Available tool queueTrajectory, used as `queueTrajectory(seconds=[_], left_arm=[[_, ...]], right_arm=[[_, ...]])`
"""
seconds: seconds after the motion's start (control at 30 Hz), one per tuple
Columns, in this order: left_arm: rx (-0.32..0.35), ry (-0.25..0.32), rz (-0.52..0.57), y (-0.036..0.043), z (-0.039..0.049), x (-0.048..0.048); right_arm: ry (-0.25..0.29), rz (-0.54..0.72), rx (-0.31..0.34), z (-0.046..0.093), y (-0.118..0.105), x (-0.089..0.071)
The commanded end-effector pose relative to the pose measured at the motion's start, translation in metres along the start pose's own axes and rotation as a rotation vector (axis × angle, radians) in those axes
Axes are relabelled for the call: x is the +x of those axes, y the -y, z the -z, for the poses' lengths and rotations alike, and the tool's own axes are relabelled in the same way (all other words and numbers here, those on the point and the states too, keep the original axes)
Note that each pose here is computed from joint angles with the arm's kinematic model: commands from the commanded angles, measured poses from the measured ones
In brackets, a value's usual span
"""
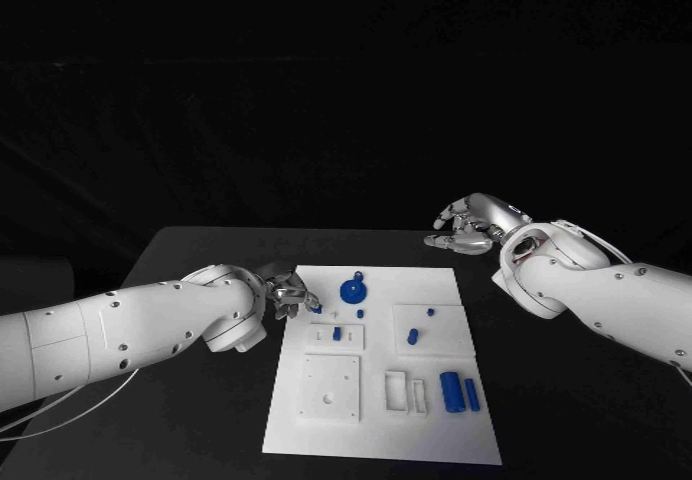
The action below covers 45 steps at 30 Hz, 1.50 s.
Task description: Assemble the parts on the task board
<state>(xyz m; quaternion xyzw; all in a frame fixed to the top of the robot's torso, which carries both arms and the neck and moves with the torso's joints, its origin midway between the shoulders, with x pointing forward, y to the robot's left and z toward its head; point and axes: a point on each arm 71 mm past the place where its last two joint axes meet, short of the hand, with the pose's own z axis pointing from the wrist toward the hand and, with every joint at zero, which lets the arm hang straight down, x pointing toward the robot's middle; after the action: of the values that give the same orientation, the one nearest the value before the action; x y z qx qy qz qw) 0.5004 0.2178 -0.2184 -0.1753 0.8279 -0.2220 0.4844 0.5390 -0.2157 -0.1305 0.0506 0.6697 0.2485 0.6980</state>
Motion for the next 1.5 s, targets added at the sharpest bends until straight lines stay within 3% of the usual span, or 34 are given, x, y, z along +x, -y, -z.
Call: queueTrajectory(seconds=[0.03, 0.33, 0.8, 1.5], left_arm=[[0.009, 0.067, -0.021, 0.0005, 0.0046, 0.0006], [0.017, 0.028, -0.031, 0.0008, 0.0077, 0.0191], [0.007, -0.01, -0.039, -0.0005, 0.0038, 0.0335], [-0.021, -0.044, -0.054, -0.0085, 0.0022, 0.0374]], right_arm=[[-0.004, 0.001, -0.009, 0.0, -0.001, 0.0], [-0.004, 0.002, -0.008, 0.0, 0.0, 0.0], [-0.003, 0.003, -0.006, 0.001, 0.001, 0.0], [-0.003, 0.003, -0.004, 0.001, 0.002, -0.001]])
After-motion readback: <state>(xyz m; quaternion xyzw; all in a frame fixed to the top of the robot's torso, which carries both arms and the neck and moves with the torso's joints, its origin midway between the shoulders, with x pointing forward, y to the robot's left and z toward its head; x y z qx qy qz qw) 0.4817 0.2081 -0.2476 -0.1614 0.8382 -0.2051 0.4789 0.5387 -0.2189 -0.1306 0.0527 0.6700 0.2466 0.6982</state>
